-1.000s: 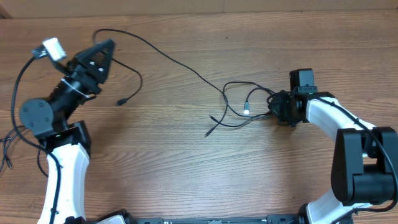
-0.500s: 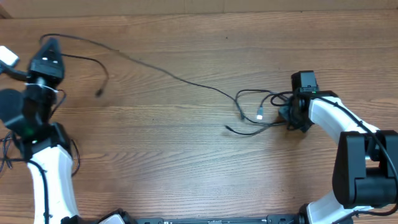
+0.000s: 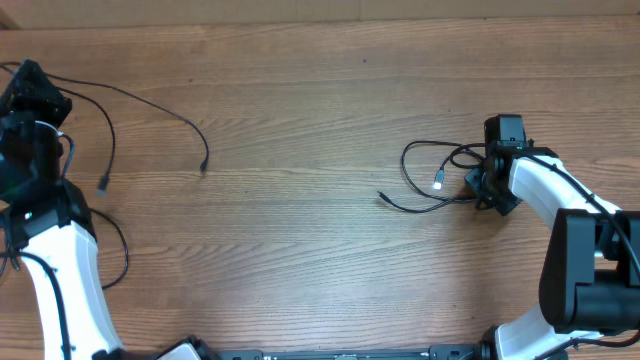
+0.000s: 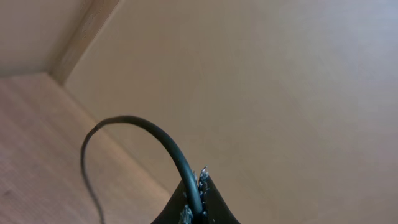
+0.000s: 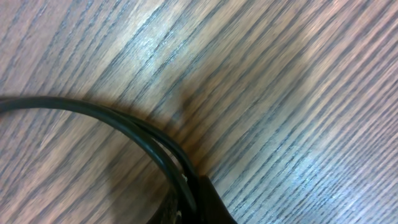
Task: Untangle cables
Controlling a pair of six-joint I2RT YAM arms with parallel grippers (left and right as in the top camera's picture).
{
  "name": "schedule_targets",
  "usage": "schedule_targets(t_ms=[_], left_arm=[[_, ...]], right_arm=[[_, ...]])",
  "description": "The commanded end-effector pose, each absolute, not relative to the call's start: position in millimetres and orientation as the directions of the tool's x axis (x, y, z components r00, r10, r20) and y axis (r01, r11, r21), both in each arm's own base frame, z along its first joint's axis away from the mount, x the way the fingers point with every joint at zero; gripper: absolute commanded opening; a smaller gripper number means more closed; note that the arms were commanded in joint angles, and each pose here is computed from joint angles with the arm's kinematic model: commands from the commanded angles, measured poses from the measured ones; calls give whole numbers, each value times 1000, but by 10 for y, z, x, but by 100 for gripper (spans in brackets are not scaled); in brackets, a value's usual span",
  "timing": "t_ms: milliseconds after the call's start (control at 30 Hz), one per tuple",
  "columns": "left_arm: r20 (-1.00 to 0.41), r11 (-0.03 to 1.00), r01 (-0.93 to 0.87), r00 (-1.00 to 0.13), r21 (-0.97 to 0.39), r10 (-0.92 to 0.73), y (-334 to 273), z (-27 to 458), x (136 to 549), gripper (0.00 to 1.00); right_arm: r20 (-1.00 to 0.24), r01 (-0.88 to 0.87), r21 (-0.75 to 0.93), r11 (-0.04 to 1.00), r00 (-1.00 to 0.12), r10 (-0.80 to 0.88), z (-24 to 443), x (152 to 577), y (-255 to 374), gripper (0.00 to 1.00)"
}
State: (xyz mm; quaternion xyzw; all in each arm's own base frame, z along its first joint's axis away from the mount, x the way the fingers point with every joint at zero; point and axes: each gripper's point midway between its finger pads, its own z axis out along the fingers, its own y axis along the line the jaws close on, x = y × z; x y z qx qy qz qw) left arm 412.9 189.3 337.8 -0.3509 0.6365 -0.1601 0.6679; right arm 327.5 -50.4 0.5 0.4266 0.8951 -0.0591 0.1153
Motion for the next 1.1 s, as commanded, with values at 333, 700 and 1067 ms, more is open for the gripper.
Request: schedule_targets(t_ms=[333, 700, 1067], left_arm=[[-859, 718, -514, 77, -469, -506, 2569, 2957, 4438, 4], [-940, 738, -585, 161, -337, -301, 3091, 3884, 4752, 4], [-964, 734, -634, 75, -244, -256, 3440, 3700, 5351, 4]], right_arm=[[-72, 760, 120, 639, -635, 769, -117, 3223, -112, 31], [-38, 756, 151, 637, -640, 768, -113, 3226, -32, 100], [-46, 754, 160, 637, -639, 768, -108, 3256, -34, 100]])
